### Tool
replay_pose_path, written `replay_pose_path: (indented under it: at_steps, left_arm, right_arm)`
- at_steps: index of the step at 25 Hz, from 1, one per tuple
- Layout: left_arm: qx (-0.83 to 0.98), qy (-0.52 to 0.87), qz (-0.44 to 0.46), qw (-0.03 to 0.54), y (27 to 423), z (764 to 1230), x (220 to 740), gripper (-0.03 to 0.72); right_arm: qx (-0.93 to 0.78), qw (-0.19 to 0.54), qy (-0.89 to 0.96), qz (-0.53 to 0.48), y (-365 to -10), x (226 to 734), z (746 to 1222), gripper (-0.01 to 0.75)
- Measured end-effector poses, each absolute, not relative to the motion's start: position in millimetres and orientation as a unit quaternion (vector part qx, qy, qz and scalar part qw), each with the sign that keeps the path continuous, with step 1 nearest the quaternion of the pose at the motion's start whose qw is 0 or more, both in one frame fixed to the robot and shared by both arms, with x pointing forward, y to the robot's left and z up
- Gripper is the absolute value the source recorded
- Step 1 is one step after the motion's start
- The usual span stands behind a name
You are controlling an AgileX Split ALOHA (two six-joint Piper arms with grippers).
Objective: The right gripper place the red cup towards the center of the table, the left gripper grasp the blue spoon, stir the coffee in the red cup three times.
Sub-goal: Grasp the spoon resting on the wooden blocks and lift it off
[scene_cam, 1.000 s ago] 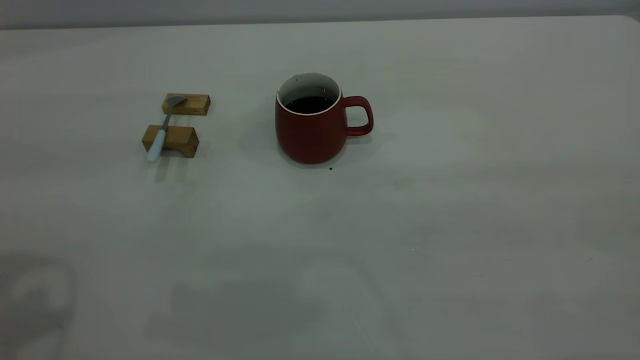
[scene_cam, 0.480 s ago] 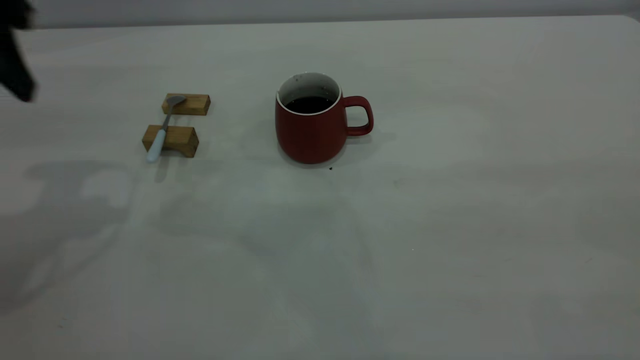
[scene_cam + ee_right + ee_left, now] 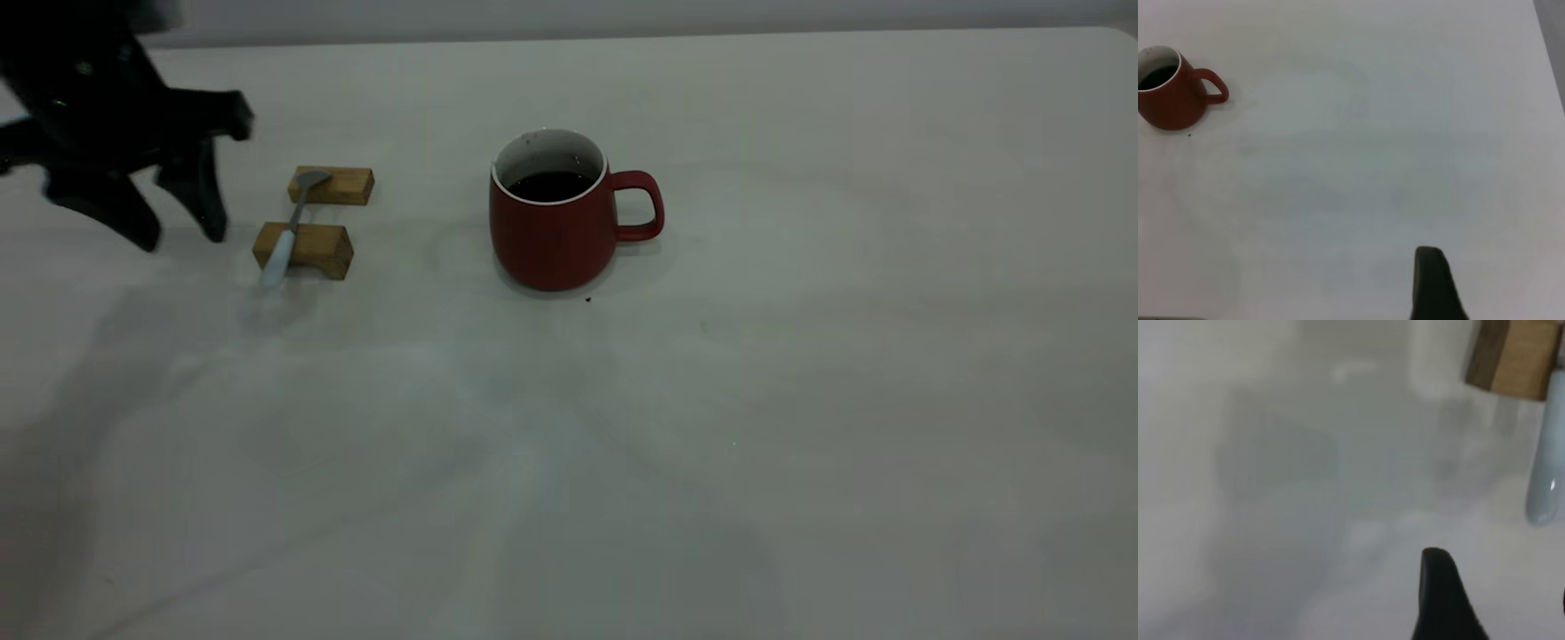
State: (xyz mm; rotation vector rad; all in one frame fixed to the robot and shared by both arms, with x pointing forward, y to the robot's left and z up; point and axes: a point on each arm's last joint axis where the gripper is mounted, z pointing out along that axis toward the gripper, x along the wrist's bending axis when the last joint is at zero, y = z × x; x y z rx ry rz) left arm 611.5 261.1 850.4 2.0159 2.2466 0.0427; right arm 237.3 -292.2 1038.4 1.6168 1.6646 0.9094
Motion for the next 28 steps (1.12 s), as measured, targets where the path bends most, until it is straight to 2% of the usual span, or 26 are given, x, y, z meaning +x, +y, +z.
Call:
replay_pose_path:
  at_steps: [7, 14, 20, 28]
  left_arm:
    - [0.682, 0.729, 0.006, 0.059, 239, 834, 629, 0.496]
    - [0.682, 0.729, 0.003, 0.055, 238, 828, 636, 0.498]
    - [0.682, 0.731, -0.019, 0.026, 238, 805, 632, 0.498]
    - [0.680, 0.732, -0.021, 0.024, 237, 787, 638, 0.498]
  right_arm:
    - [0.615, 0.319, 0.633, 0.346, -292, 237, 1038, 0.478]
    - [0.615, 0.319, 0.633, 0.346, -292, 237, 1038, 0.441]
    - [0.615, 0.319, 0.633, 0.346, -292, 237, 1038, 0.414]
    - [0.615, 0.319, 0.633, 0.346, -292, 237, 1038, 0.386]
